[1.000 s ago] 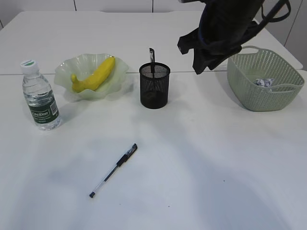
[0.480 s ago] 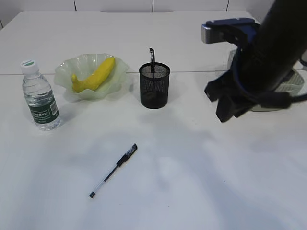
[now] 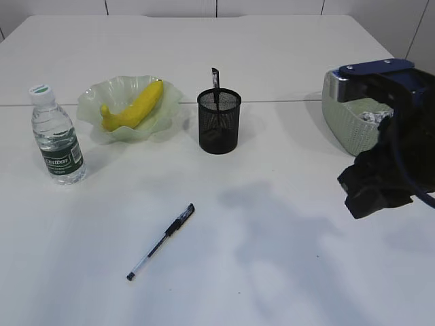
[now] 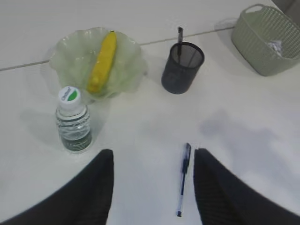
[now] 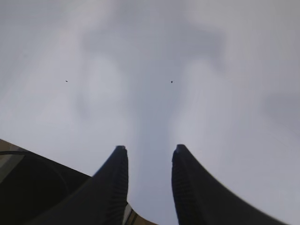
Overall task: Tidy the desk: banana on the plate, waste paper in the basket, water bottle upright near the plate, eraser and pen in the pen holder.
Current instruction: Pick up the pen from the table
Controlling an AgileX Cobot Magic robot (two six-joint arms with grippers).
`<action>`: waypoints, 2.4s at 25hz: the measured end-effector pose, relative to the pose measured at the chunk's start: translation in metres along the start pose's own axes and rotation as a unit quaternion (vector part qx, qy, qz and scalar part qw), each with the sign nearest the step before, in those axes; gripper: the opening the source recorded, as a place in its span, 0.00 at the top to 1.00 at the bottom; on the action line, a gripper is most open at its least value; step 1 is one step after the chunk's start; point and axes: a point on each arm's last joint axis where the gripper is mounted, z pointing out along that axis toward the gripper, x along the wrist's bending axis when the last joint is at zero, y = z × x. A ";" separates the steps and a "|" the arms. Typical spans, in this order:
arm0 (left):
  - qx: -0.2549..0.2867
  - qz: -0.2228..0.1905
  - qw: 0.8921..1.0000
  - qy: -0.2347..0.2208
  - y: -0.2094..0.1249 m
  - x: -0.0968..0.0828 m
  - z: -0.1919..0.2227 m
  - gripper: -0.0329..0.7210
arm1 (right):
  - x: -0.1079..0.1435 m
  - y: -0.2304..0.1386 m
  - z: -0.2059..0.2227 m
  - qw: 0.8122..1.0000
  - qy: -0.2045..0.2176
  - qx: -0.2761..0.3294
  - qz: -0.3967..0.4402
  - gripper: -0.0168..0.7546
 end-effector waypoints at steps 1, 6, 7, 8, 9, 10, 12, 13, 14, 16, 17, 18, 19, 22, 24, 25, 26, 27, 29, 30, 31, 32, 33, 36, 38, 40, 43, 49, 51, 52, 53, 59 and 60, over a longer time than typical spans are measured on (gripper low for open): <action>0.006 0.010 1.000 -0.009 0.003 -0.003 0.005 0.44 | 0.000 0.000 -0.002 1.000 0.000 -0.004 0.000 0.67; 0.048 0.086 0.994 -0.054 0.010 -0.031 0.045 0.44 | 0.001 -0.004 -0.012 1.000 0.000 -0.017 -0.002 0.67; 0.059 0.108 0.991 -0.060 0.010 -0.039 0.056 0.44 | 0.001 -0.006 -0.014 1.000 0.001 -0.017 -0.002 0.67; 0.073 0.128 0.987 -0.063 0.008 -0.046 0.068 0.44 | 0.001 -0.007 -0.016 1.000 0.001 -0.016 -0.002 0.67; 0.088 0.148 0.982 -0.072 0.005 -0.055 0.078 0.44 | 0.001 -0.009 -0.018 1.000 0.001 -0.016 -0.003 0.67; 0.104 0.169 0.977 -0.077 0.001 -0.063 0.091 0.44 | 0.002 -0.010 -0.020 1.000 0.001 -0.018 -0.003 0.67; 0.135 0.192 0.969 -0.081 -0.007 -0.076 0.116 0.44 | 0.002 -0.013 -0.026 1.000 0.001 -0.021 -0.004 0.67; 0.153 0.199 0.964 -0.084 -0.013 -0.081 0.130 0.44 | 0.002 -0.015 -0.028 1.000 0.002 -0.022 -0.004 0.67; 0.172 0.203 0.960 -0.084 -0.019 -0.085 0.144 0.44 | 0.002 -0.016 -0.030 1.000 0.002 -0.023 -0.002 0.67; 0.207 0.208 0.952 -0.083 -0.031 -0.089 0.168 0.44 | 0.003 -0.021 -0.033 1.000 0.002 -0.019 0.002 0.67; 0.224 0.208 0.949 -0.081 -0.037 -0.089 0.181 0.44 | 0.003 -0.023 -0.035 1.000 0.002 -0.017 0.005 0.67; 0.239 0.208 0.945 -0.078 -0.042 -0.088 0.192 0.44 | 0.003 -0.025 -0.037 1.000 0.002 -0.015 0.008 0.67; 0.252 0.207 0.942 -0.076 -0.048 -0.088 0.202 0.44 | 0.003 -0.028 -0.040 1.000 0.003 -0.015 0.008 0.67; 0.276 0.206 0.936 -0.071 -0.059 -0.087 0.222 0.44 | 0.003 -0.033 -0.049 1.000 -0.002 -0.024 0.015 0.67; 0.285 0.207 0.934 -0.068 -0.064 -0.086 0.232 0.44 | 0.002 -0.036 -0.054 0.999 -0.008 -0.033 0.018 0.67; 0.288 0.207 0.933 -0.067 -0.067 -0.086 0.238 0.44 | 0.001 -0.037 -0.055 0.999 -0.013 -0.034 0.020 0.67; 0.293 0.207 0.931 -0.066 -0.071 -0.085 0.244 0.44 | 0.001 -0.038 -0.057 0.999 -0.015 -0.035 0.021 0.67; 0.296 0.205 0.931 -0.065 -0.074 -0.085 0.249 0.44 | 0.001 -0.039 -0.058 0.999 -0.016 -0.035 0.021 0.67; 0.307 0.192 0.930 -0.058 -0.082 -0.084 0.262 0.44 | 0.001 -0.040 -0.058 0.999 -0.017 -0.032 0.022 0.67; 0.312 0.185 0.930 -0.054 -0.086 -0.083 0.269 0.44 | 0.000 -0.041 -0.058 0.999 -0.018 -0.030 0.022 0.67; 0.315 0.176 0.931 -0.050 -0.090 -0.082 0.274 0.44 | 0.000 -0.041 -0.058 0.999 -0.018 -0.028 0.022 0.67; 0.321 0.169 0.931 -0.047 -0.094 -0.082 0.280 0.44 | 0.000 -0.041 -0.058 0.999 -0.018 -0.028 0.022 0.67; 0.328 0.166 0.929 -0.044 -0.099 -0.081 0.286 0.44 | 0.000 -0.041 -0.058 0.999 -0.018 -0.028 0.022 0.67; 0.348 0.160 0.923 -0.038 -0.112 -0.078 0.301 0.42 | 0.000 -0.041 -0.058 0.999 -0.018 -0.026 0.023 0.67; 0.360 0.159 0.919 -0.036 -0.118 -0.077 0.309 0.42 | 0.000 -0.041 -0.058 0.999 -0.018 -0.026 0.024 0.67; 0.370 0.158 0.915 -0.034 -0.122 -0.077 0.318 0.42 | 0.000 -0.041 -0.058 0.999 -0.018 -0.025 0.024 0.67; 0.379 0.153 0.912 -0.031 -0.123 -0.079 0.327 0.42 | 0.000 -0.041 -0.058 0.999 -0.018 -0.025 0.024 0.67; 0.401 0.146 0.904 -0.025 -0.129 -0.079 0.343 0.42 | 0.000 -0.041 -0.058 0.999 -0.018 -0.025 0.024 0.67; 0.407 0.141 0.902 -0.022 -0.132 -0.078 0.346 0.42 | 0.000 -0.041 -0.058 0.999 -0.018 -0.025 0.024 0.67; 0.410 0.137 0.901 -0.020 -0.134 -0.078 0.348 0.42 | 0.000 -0.041 -0.058 0.999 -0.018 -0.025 0.024 0.67; 0.411 0.134 0.901 -0.018 -0.135 -0.078 0.348 0.42 | 0.000 -0.041 -0.058 0.999 -0.018 -0.025 0.024 0.67; 0.404 0.123 0.906 -0.014 -0.134 -0.078 0.349 0.42 | 0.000 -0.041 -0.058 0.999 -0.018 -0.025 0.024 0.67; 0.404 0.120 0.907 -0.013 -0.134 -0.078 0.349 0.42 | 0.000 -0.041 -0.058 0.999 -0.018 -0.025 0.024 0.67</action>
